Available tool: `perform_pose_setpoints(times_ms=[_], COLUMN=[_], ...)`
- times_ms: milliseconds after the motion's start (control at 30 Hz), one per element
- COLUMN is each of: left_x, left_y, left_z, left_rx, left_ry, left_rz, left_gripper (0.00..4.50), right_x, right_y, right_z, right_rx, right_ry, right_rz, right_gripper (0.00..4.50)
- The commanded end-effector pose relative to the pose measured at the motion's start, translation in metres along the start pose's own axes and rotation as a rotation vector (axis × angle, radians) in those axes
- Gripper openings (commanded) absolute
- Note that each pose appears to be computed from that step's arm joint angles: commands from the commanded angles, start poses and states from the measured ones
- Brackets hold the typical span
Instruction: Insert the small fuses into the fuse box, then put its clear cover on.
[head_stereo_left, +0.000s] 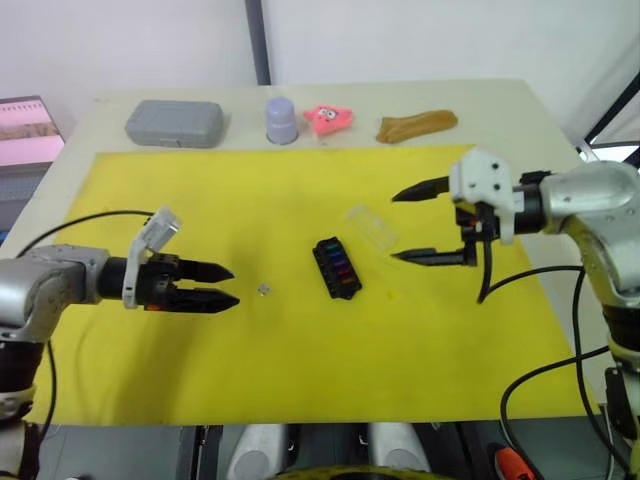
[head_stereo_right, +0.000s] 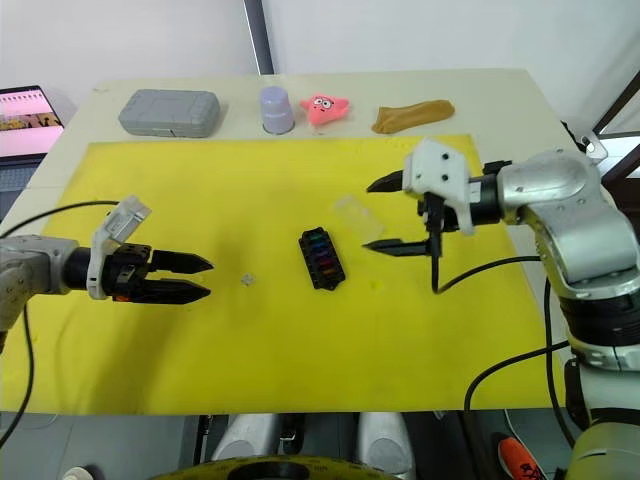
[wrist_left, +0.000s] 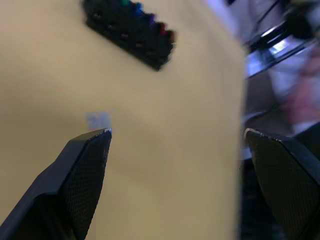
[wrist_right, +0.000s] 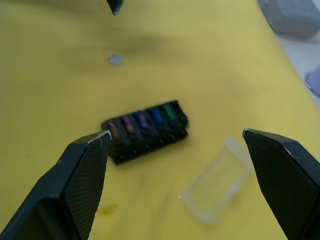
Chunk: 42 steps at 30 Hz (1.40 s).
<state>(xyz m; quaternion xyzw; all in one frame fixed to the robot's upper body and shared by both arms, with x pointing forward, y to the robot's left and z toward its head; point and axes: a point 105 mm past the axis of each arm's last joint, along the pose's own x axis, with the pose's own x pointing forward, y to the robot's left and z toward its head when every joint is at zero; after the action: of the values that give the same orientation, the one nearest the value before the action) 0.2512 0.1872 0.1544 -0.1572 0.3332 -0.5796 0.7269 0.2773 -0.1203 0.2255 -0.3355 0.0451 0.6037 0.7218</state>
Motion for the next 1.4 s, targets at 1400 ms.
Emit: perform_pose_setpoints(times_ms=[1400], left_x=[0.041], left_y=[0.058], left_z=[-0.015], left_rx=[-0.338], left_ry=[0.072], left_rz=[-0.052], left_gripper=[3.70], right_x=[0.012], right_y=[0.012], right_z=[0.044], right_rx=[-0.140], right_ry=[-0.041], right_rz=[0.005], right_gripper=[4.50])
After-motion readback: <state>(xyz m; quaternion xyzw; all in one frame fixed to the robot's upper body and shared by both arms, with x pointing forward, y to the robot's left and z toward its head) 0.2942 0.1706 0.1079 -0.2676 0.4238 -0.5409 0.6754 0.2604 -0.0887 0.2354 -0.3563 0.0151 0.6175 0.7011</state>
